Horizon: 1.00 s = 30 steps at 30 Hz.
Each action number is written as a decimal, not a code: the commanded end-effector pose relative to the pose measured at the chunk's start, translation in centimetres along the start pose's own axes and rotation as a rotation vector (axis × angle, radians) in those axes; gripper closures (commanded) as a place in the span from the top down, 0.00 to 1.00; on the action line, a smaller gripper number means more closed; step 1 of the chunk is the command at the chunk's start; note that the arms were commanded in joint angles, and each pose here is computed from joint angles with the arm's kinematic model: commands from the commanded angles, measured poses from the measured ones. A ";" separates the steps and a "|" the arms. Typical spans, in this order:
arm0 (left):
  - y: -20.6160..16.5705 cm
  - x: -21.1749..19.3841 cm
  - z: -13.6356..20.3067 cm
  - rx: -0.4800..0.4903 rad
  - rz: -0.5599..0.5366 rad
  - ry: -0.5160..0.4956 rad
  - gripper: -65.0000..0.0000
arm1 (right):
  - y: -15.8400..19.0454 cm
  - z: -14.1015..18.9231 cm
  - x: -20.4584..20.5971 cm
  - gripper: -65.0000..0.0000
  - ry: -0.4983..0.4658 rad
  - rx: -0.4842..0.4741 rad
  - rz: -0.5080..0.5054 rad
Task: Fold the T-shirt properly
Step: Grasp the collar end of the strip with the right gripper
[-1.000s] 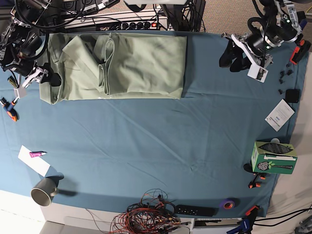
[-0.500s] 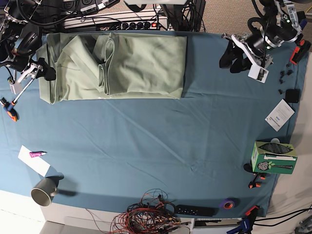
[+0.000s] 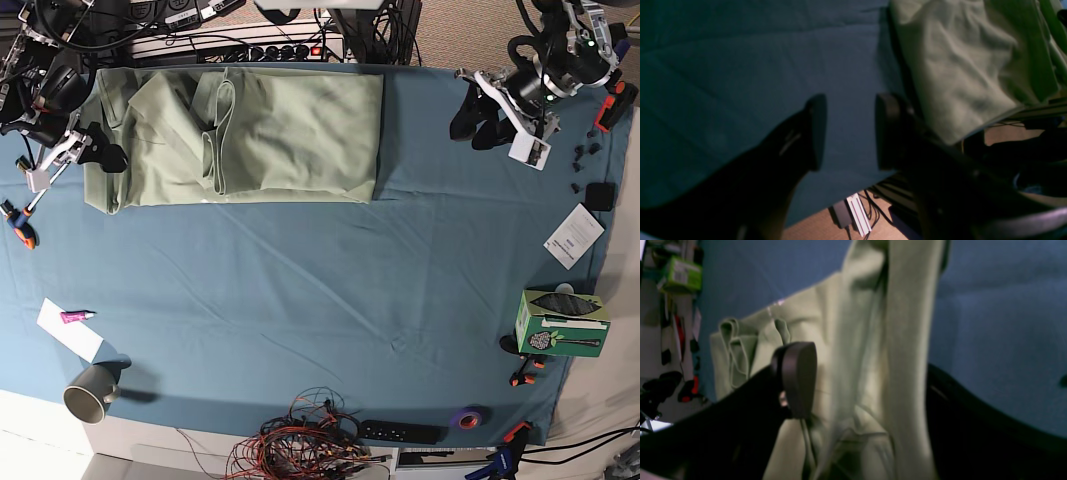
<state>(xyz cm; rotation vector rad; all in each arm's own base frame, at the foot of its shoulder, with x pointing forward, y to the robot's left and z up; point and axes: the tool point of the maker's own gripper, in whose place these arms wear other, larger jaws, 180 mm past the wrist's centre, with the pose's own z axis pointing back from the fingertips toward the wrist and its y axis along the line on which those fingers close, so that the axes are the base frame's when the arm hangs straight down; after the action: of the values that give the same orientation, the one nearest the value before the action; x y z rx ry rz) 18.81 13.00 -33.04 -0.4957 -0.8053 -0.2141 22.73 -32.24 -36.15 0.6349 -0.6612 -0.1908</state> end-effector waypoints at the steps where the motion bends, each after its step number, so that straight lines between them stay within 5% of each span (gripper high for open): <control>1: -0.3 1.1 0.3 -0.010 -0.018 -0.041 0.38 | 0.2 0.9 1.8 0.57 -0.038 0.002 0.033; 9: -0.3 1.2 0.3 -0.010 -0.018 -0.042 0.38 | 0.0 1.2 0.8 0.57 -0.018 0.001 0.019; 19: -0.2 1.8 0.1 -0.008 -0.023 -0.061 0.38 | 0.9 -1.3 -3.3 0.57 0.156 0.026 0.034; 27: 0.0 1.8 0.1 -0.002 -0.014 -0.060 0.38 | 0.7 -1.1 -3.1 0.57 0.159 0.019 0.042; 30: 0.0 1.8 0.1 -0.002 -0.014 -0.060 0.38 | 0.6 -0.8 -2.8 0.48 0.161 0.011 0.050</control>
<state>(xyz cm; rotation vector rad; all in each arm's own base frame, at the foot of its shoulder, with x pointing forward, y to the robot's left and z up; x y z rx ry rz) 19.43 13.11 -32.72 -0.4925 -0.8224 -0.2057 21.27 -29.55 -37.97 0.6724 -0.5473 -0.1106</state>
